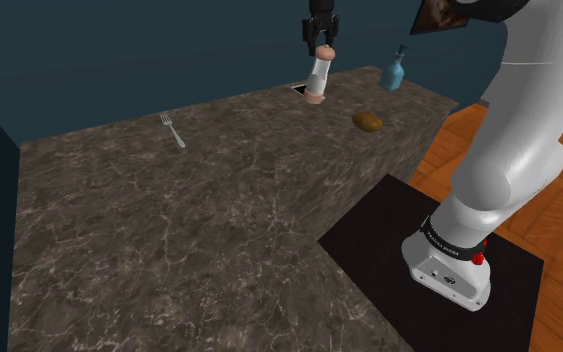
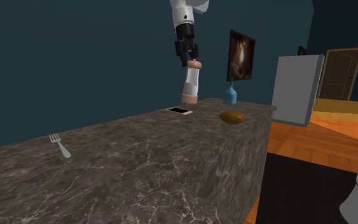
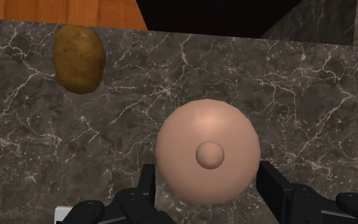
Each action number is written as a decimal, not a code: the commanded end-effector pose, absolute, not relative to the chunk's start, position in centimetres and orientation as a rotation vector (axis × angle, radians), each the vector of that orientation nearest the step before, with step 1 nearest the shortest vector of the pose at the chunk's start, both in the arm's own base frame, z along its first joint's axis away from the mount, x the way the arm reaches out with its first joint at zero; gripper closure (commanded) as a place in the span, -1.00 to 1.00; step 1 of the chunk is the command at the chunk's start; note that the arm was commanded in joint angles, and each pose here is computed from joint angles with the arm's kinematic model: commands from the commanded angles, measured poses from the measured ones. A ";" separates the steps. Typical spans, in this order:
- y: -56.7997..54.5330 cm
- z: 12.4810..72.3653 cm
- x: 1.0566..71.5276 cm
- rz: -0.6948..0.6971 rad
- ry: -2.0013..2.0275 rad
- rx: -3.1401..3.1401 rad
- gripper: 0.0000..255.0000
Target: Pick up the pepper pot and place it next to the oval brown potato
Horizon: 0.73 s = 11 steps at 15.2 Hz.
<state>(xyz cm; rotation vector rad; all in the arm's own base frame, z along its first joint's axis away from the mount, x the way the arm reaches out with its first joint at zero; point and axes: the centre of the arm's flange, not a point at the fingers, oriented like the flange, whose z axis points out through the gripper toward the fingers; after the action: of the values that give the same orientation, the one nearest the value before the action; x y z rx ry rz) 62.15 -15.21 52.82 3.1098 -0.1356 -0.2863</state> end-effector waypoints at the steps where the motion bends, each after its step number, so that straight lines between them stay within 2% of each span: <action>1: -17.8 53.1 62.6 -0.285 -0.134 3.110 1.00; 8: -26.7 53.2 63.1 -0.285 -0.134 3.110 1.00; 11: -26.7 51.6 63.1 -0.285 -0.134 3.110 1.00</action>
<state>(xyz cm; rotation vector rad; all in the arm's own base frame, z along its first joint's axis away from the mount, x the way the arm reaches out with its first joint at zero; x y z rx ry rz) 63.18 -26.62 52.15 3.1095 -0.1346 -0.2862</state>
